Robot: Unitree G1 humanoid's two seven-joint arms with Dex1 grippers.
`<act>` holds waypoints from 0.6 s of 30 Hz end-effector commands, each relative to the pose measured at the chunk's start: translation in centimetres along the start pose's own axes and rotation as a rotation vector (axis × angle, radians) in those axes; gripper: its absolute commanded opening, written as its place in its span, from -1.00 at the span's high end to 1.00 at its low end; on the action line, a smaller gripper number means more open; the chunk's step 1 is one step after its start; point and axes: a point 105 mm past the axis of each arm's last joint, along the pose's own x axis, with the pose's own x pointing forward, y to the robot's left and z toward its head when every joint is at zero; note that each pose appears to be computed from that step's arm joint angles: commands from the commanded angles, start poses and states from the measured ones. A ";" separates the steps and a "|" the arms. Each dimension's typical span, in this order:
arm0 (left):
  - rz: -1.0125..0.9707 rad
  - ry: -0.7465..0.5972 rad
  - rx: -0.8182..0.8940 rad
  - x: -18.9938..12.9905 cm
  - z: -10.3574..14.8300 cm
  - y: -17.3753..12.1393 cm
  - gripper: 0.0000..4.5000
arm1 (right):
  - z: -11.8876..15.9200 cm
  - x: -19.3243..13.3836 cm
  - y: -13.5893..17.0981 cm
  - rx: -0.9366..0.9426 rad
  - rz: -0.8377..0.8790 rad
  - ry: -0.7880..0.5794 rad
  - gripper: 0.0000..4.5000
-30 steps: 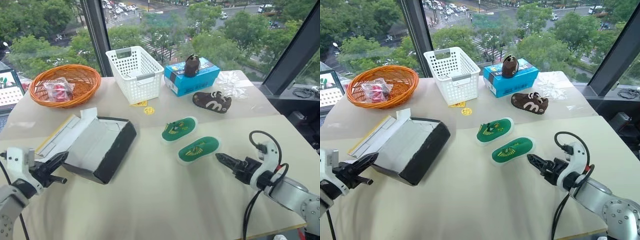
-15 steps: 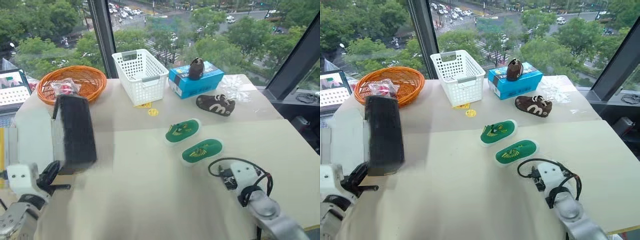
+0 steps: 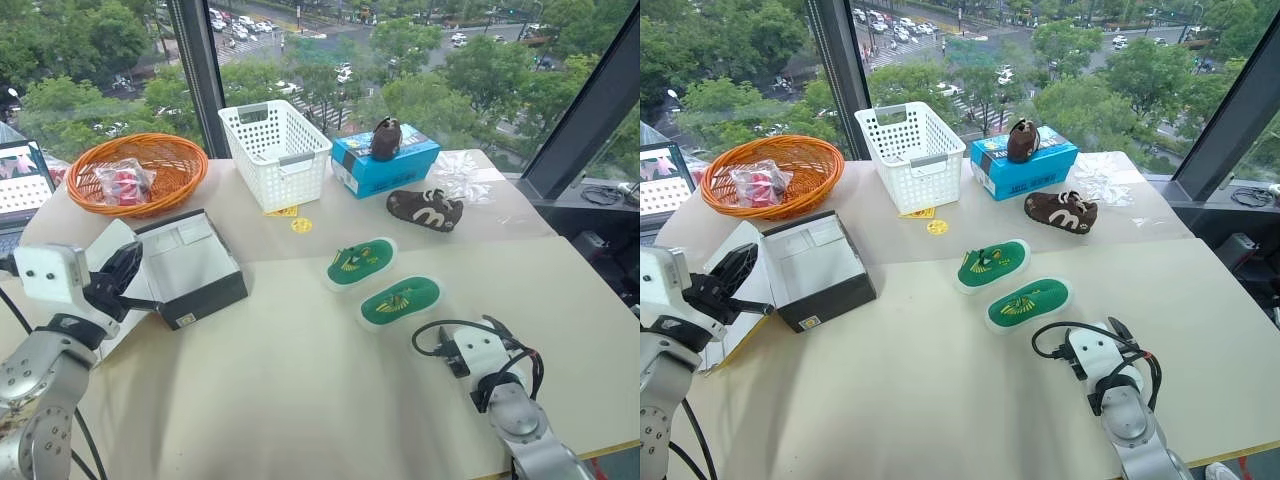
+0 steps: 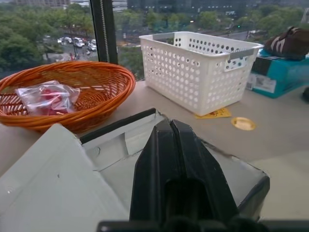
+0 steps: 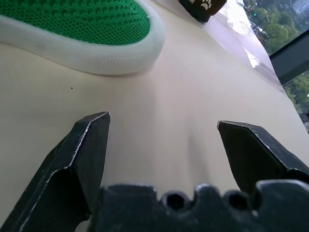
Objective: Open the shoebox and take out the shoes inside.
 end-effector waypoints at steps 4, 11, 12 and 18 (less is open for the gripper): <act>0.178 0.068 0.029 -5.2 -1.3 3.9 1.00 | -2.8 0.0 -0.8 -0.016 -0.056 0.081 -0.87; 0.153 0.204 -0.022 -8.1 -6.1 3.1 1.00 | -3.6 0.4 -1.4 0.007 -0.115 0.109 -0.87; 0.155 0.205 -0.025 -8.2 -6.4 3.1 1.00 | -3.5 0.4 -1.6 0.006 -0.124 0.109 -0.87; 0.103 0.230 -0.042 -7.8 -8.7 1.8 1.00 | -3.6 0.4 -1.6 0.017 -0.135 0.116 -0.87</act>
